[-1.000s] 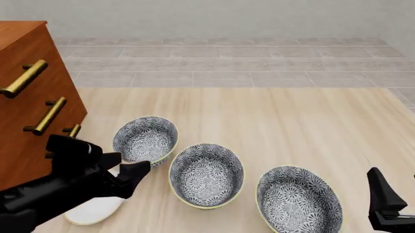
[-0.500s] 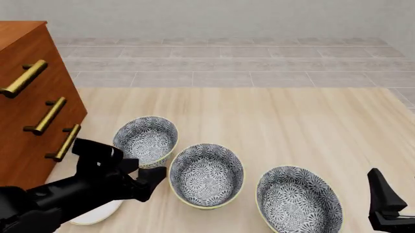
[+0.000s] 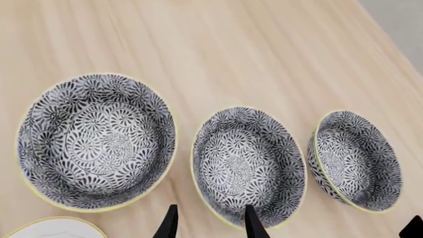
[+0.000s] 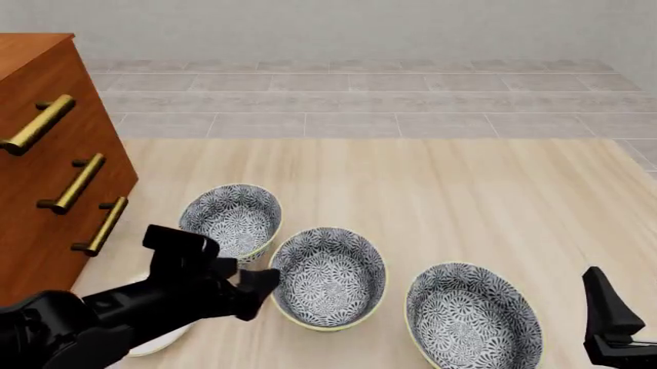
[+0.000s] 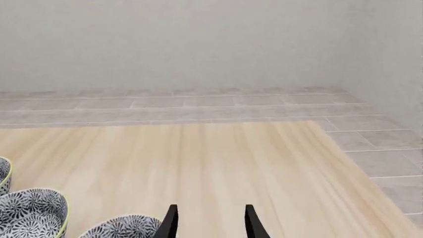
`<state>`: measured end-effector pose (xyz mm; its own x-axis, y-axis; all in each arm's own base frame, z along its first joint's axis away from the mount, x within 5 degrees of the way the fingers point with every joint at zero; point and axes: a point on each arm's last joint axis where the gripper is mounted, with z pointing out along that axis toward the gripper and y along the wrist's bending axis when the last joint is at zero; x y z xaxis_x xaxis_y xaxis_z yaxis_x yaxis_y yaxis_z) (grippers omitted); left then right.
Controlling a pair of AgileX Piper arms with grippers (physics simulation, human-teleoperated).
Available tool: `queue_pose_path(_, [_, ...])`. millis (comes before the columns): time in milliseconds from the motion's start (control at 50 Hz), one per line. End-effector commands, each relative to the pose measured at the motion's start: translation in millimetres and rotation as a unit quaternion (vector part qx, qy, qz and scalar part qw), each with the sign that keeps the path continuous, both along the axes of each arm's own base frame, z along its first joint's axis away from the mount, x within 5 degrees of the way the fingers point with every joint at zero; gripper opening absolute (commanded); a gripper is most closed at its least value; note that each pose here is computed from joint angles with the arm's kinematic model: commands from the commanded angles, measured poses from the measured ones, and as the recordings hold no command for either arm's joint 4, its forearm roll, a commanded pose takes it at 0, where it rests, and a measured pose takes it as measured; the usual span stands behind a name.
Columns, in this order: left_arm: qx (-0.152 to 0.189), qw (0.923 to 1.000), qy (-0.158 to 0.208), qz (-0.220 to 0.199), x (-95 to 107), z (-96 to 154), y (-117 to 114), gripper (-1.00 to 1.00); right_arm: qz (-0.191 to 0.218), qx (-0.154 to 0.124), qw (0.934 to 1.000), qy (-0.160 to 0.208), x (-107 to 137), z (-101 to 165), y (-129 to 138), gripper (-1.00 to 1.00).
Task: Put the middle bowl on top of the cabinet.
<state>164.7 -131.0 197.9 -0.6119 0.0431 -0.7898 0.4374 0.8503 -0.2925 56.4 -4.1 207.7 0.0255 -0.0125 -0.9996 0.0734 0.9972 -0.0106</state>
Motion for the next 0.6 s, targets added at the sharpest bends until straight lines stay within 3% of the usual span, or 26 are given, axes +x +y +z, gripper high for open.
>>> queue_pose_path(20, [0.004,0.9999,0.010,0.000,7,-11,-7,1.00,0.000,0.001,1.0000,0.000,0,0,0,1.00])
queue_pose_path(600, [0.012,0.9997,0.022,-0.009,15,-30,-19,1.00,-0.005,0.005,1.0000,0.001,0,0,-1,1.00])
